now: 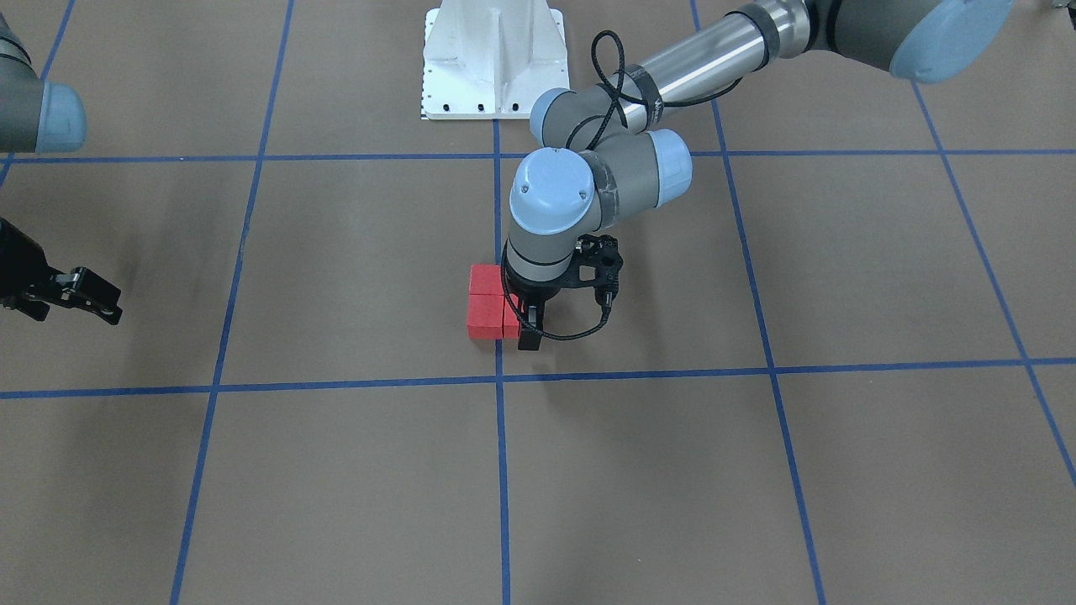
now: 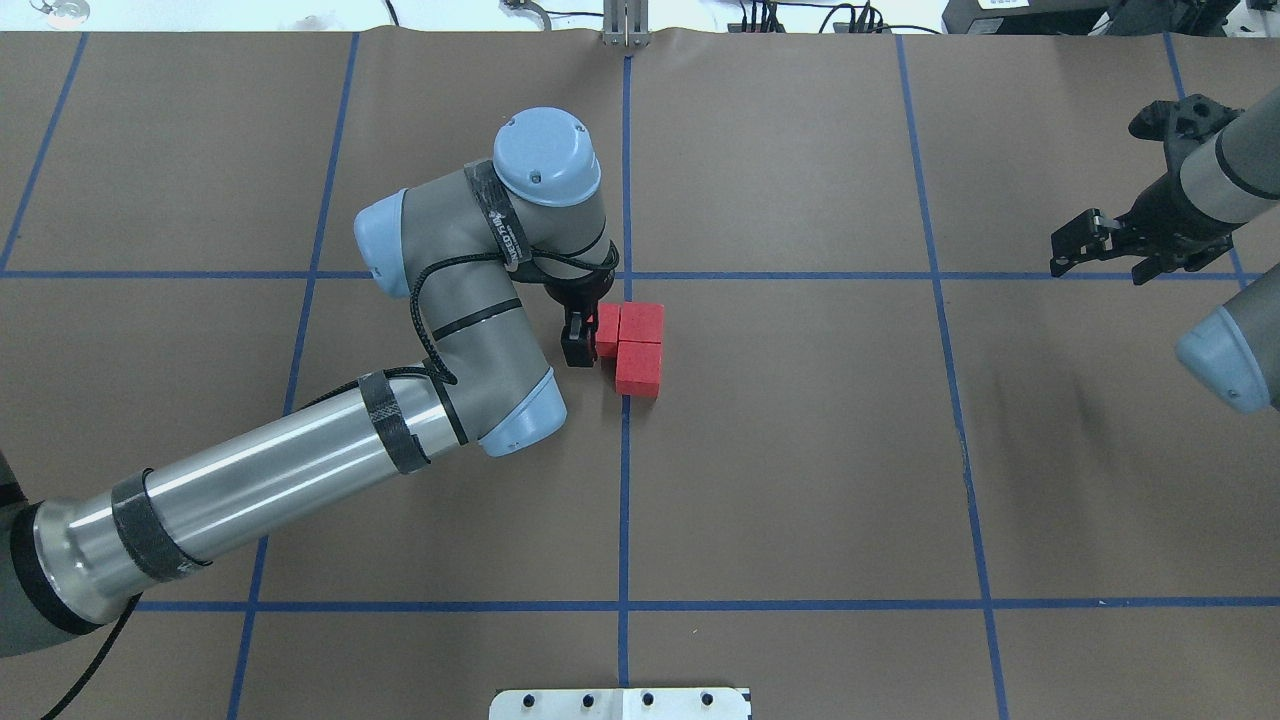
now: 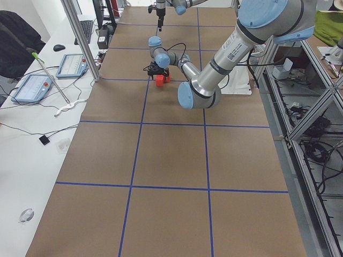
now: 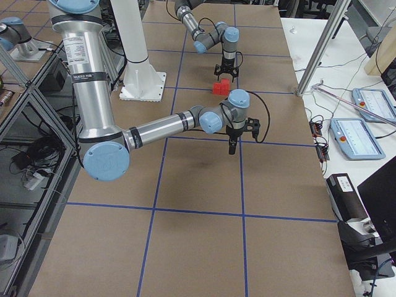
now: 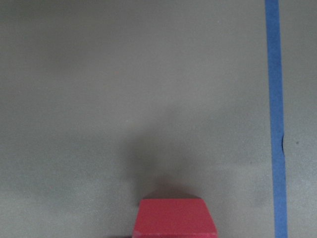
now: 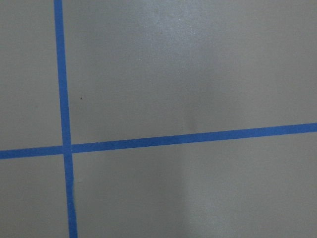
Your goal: Form red blocks into L shape at center
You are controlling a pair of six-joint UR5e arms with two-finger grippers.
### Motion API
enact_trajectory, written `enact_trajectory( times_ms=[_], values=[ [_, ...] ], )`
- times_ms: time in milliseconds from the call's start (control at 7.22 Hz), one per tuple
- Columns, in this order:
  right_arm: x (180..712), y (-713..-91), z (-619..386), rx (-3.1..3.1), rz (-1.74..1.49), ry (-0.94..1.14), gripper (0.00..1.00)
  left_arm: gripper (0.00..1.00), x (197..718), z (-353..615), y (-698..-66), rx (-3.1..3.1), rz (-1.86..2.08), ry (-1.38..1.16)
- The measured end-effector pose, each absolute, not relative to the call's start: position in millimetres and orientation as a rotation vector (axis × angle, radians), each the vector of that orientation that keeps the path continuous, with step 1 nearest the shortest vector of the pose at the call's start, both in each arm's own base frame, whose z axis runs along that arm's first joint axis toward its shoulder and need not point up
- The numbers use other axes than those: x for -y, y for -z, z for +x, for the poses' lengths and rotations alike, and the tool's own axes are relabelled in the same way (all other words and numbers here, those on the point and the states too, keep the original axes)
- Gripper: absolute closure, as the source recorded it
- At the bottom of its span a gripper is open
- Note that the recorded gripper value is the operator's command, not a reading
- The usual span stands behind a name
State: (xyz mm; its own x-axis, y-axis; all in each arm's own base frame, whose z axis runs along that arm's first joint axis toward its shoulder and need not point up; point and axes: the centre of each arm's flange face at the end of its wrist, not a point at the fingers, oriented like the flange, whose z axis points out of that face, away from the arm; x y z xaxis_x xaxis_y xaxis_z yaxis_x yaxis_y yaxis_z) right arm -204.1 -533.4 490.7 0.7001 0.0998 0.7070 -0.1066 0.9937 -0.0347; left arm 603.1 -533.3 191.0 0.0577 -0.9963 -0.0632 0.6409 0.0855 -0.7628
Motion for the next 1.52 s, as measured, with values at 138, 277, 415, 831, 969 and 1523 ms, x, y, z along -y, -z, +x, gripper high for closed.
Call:
enact_trajectory(
  times_ms=[138,277,415,831,969,1523],
  values=[
    [533,-491,-204,0.786,0.008,-0.115,0.0,0.0,534,594,-184,-0.711,-0.663,1.367],
    [533,-492,-204,0.786,0.008,-0.115,0.0,0.0,534,576,-181,-0.735,-0.682,1.338],
    [533,-492,-204,0.785,0.008,-0.115,0.0,0.0,528,547,-194,-0.763,-0.679,1.293],
    [532,-495,-202,0.783,0.01,-0.107,0.0,0.0,500,410,-303,-0.832,-0.512,1.084],
    [533,-495,-199,0.783,0.012,-0.109,0.0,0.0,496,367,-337,-0.835,-0.442,1.009],
    [538,-512,-144,0.782,0.052,-0.095,0.0,0.0,510,182,-449,-0.838,-0.217,0.688]
  ],
)
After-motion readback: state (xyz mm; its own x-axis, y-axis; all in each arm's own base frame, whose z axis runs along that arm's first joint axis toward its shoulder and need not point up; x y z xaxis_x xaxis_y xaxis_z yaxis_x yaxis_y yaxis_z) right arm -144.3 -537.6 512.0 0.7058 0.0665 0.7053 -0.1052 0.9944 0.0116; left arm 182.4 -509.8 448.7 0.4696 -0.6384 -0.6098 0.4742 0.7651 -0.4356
